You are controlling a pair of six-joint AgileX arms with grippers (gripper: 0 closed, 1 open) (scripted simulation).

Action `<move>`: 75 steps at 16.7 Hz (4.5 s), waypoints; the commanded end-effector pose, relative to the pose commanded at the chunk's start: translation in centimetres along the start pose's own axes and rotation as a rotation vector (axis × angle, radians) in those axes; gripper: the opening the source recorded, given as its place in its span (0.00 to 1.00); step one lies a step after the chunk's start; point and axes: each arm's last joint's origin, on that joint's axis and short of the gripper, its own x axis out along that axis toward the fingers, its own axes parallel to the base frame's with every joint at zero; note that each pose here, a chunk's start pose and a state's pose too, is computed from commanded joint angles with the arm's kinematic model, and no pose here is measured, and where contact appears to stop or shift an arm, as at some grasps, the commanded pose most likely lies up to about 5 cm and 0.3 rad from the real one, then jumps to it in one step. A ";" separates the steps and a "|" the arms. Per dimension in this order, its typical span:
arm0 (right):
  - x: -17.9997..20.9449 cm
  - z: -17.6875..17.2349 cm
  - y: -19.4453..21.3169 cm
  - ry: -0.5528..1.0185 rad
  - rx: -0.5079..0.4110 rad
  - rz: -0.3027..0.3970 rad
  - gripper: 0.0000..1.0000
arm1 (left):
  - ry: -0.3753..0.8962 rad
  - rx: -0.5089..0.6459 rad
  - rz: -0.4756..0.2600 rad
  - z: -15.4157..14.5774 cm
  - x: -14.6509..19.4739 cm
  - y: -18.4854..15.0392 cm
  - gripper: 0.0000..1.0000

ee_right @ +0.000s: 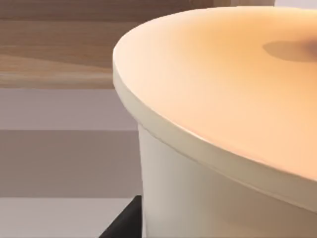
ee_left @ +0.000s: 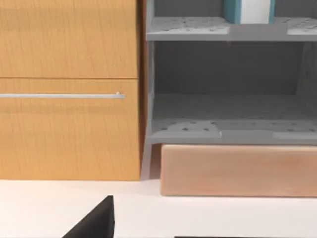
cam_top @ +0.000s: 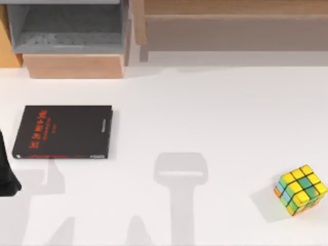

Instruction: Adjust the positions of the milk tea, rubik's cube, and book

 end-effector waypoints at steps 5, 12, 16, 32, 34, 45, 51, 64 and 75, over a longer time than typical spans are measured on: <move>0.0 -0.4 -0.2 -0.004 -0.002 -0.005 0.00 | 0.000 0.000 0.000 0.0 0.0 0.0 1.00; 0.4 -3.0 0.0 0.000 0.000 0.000 0.00 | 0.000 0.000 0.000 0.0 0.0 0.0 1.00; 0.4 -3.0 0.0 0.000 0.000 0.000 0.08 | 0.000 0.000 0.000 0.0 0.0 0.0 1.00; 0.4 -3.0 0.0 0.000 0.000 0.000 1.00 | 0.000 0.000 0.000 0.0 0.0 0.0 1.00; 0.4 -3.0 0.0 0.000 0.000 0.000 1.00 | 0.000 0.000 0.000 0.0 0.0 0.0 1.00; -2.6 -3.3 0.0 -0.001 0.000 -0.001 1.00 | 0.000 0.000 0.000 0.0 0.0 0.0 1.00; -3.1 -2.0 0.0 0.003 0.003 0.002 1.00 | 0.000 0.000 0.000 0.0 0.0 0.0 1.00; -5.1 1.4 -0.1 0.014 0.016 -0.005 1.00 | 0.000 0.000 0.000 0.0 0.0 0.0 1.00; -6.2 0.7 2.9 0.455 0.416 -0.094 1.00 | 0.000 0.000 0.000 0.0 0.0 0.0 1.00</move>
